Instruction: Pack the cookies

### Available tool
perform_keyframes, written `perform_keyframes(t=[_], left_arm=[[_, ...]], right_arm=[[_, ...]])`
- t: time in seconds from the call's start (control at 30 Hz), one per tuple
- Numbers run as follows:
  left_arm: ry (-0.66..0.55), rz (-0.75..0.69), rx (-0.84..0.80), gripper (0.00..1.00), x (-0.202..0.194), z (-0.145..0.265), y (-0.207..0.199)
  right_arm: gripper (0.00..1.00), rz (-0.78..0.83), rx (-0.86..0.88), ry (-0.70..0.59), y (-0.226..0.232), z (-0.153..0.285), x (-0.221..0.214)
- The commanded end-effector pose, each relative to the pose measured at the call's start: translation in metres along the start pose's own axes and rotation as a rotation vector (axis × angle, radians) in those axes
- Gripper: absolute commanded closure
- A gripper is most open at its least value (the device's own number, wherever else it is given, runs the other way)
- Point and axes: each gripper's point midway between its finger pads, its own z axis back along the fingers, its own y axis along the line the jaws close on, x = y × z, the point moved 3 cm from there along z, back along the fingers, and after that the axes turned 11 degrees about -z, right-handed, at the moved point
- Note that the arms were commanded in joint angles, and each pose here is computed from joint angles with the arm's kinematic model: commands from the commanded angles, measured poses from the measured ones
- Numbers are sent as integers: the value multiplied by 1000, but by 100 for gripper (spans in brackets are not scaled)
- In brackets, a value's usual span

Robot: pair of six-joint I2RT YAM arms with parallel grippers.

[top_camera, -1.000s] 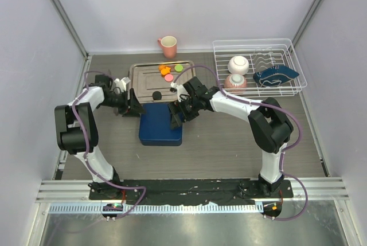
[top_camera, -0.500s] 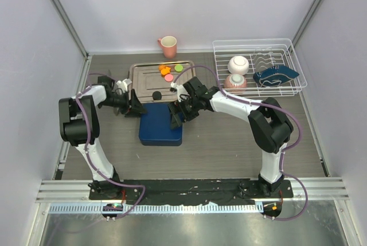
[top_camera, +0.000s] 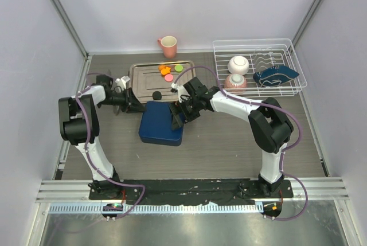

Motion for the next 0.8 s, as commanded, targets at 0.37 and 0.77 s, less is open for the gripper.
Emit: perform_keyframes(t=[0.37, 0.77], left_arm=[[92, -41, 44, 44, -36, 12, -17], [165, -80, 48, 34, -67, 37, -44]], right_arm=[[10, 68, 39, -54, 13, 5, 9], [10, 70, 32, -57, 13, 6, 8]])
